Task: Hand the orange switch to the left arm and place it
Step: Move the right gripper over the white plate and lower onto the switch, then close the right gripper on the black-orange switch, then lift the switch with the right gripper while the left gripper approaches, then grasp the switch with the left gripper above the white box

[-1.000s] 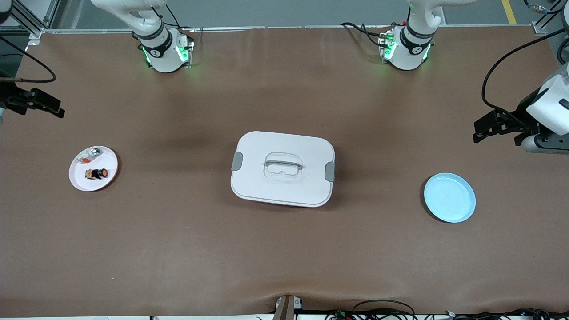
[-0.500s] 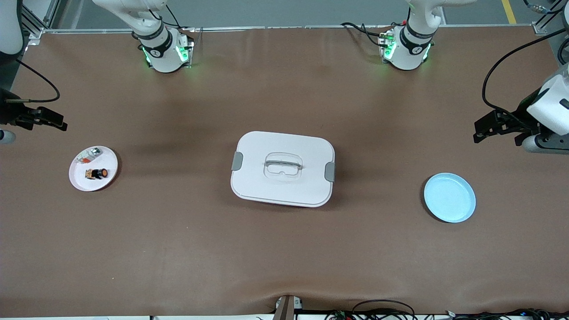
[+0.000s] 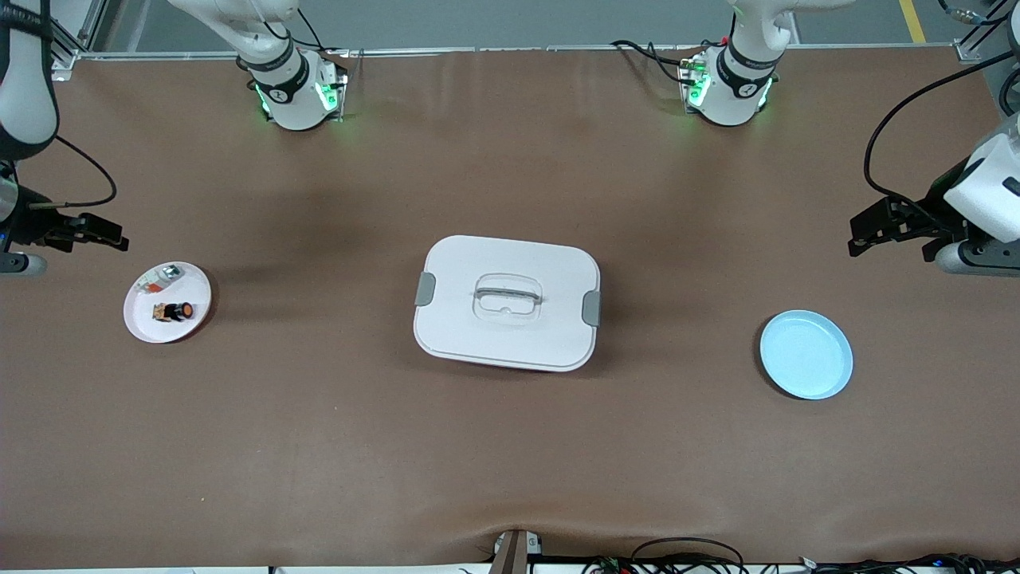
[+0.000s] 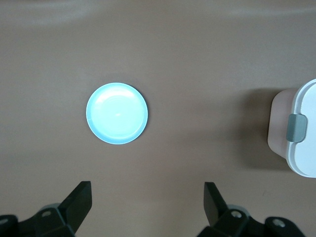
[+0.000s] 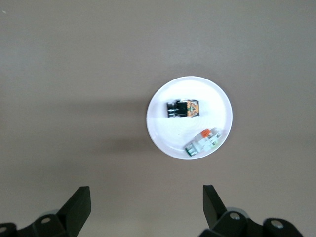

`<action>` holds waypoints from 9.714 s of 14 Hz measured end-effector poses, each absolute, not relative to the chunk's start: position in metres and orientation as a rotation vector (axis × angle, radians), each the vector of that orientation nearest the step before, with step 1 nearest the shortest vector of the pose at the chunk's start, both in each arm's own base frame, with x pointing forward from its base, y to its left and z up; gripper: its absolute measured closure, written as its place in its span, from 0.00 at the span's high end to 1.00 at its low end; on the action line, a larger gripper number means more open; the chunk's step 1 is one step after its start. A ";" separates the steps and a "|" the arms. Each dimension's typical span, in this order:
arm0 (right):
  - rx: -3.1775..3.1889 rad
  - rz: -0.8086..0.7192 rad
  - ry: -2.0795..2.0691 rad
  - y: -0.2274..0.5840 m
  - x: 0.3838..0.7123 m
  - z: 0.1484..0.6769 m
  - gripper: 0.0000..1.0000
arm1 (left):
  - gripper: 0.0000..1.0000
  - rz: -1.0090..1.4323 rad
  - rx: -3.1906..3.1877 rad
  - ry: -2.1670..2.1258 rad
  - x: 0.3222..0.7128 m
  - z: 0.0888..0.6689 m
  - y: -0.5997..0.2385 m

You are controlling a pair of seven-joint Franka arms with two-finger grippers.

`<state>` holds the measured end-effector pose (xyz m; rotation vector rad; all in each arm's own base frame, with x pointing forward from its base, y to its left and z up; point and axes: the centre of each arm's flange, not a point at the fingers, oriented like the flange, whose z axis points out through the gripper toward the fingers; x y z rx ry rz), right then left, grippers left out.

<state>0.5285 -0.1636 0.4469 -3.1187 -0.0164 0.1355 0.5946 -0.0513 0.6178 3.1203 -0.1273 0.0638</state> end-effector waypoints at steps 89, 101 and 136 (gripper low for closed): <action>-3.007 0.430 -0.022 -0.154 0.600 0.282 0.72 | 1.00 0.052 2.520 -0.082 0.609 0.627 -0.115; -2.889 0.567 0.477 -0.004 0.600 0.362 0.72 | 1.00 0.061 2.319 -0.024 0.631 0.570 -0.261; -2.268 0.459 1.487 0.338 0.669 0.467 0.72 | 1.00 0.278 2.186 0.307 0.593 0.427 -0.478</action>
